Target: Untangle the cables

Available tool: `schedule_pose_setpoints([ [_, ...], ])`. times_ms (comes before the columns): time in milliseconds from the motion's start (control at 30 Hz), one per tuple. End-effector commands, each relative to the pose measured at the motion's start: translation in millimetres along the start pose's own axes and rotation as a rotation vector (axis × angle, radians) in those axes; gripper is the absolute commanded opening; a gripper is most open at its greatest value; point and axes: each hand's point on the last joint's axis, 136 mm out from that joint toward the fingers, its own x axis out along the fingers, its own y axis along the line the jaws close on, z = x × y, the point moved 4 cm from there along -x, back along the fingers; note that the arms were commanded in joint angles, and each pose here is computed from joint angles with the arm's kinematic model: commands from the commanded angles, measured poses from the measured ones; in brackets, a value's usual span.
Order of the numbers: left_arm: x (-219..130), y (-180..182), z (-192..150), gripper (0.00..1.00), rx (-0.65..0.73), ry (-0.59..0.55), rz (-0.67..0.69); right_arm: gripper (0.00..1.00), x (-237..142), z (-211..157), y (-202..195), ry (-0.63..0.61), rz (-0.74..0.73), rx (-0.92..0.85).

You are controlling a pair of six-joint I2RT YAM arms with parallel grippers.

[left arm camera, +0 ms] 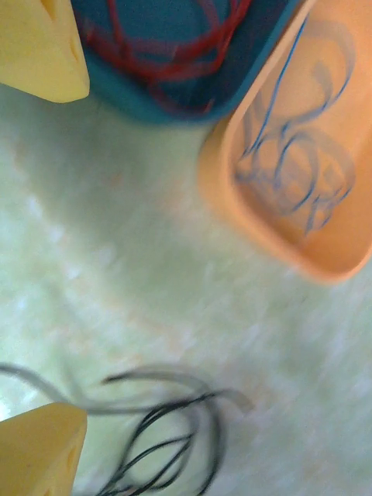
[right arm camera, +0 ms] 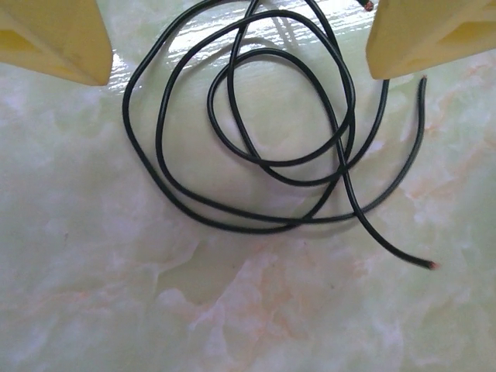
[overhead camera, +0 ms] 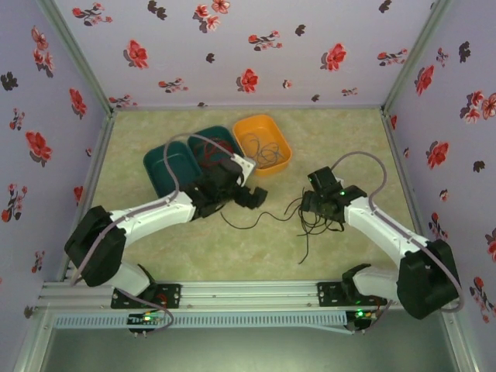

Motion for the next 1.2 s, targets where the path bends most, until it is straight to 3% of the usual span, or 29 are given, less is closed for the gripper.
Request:
schedule_pose_setpoints([
  [0,4.9,-31.1,-11.2,1.0,0.037,0.0,-0.216,0.81,7.7,-1.2,7.6,0.051,0.014,0.007],
  [300,37.8,-51.7,-53.7,0.85,0.005,0.15,-0.354,0.73,25.5,1.8,27.5,0.122,0.051,-0.003],
  [567,53.5,-57.8,-75.1,0.73,-0.01,0.238,-0.369,0.71,37.5,3.8,34.4,0.153,0.037,-0.018],
  [667,54.4,-57.7,-78.3,0.62,-0.011,0.251,-0.367,0.7,41.9,1.0,33.8,0.169,0.029,-0.014],
  [933,52.4,-58.9,-74.6,0.17,-0.016,0.245,-0.367,0.71,54.3,-9.2,27.3,0.205,-0.006,-0.004],
  [1167,40.1,-54.1,-60.9,0.04,-0.027,0.184,-0.324,0.71,64.0,-15.7,23.6,0.225,-0.024,-0.003],
])
